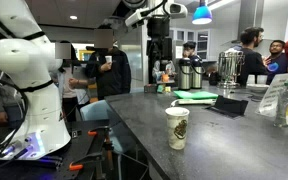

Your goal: Pick the marker from the cup and put it on the table

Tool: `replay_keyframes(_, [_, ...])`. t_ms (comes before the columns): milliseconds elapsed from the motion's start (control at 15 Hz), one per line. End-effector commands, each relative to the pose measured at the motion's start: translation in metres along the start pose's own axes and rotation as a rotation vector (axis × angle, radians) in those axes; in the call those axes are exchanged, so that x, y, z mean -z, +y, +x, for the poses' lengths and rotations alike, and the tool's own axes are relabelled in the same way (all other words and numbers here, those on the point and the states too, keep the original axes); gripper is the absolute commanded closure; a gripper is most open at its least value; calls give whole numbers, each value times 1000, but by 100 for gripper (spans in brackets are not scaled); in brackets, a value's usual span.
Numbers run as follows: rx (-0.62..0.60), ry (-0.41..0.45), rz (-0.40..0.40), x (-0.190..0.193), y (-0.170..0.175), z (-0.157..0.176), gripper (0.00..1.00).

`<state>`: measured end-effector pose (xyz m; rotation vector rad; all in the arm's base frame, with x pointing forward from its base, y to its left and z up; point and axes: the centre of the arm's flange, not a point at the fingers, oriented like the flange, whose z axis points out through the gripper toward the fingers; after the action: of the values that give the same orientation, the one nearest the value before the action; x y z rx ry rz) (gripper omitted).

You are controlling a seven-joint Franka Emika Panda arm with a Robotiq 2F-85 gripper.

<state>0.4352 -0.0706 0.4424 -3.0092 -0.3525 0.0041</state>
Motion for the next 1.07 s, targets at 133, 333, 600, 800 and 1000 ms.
replay_keyframes(133, [0,0,0,0,0,0,0])
replay_keyframes(333, [11,6,-37,-3,-2,4,0])
replay_keyframes(600, [44,32,-108,-19,-2,19,0])
replay_keyframes(800, [57,69,-99,-37,5,32,0])
replay_keyframes(1000, [48,69,-82,-55,13,42,15])
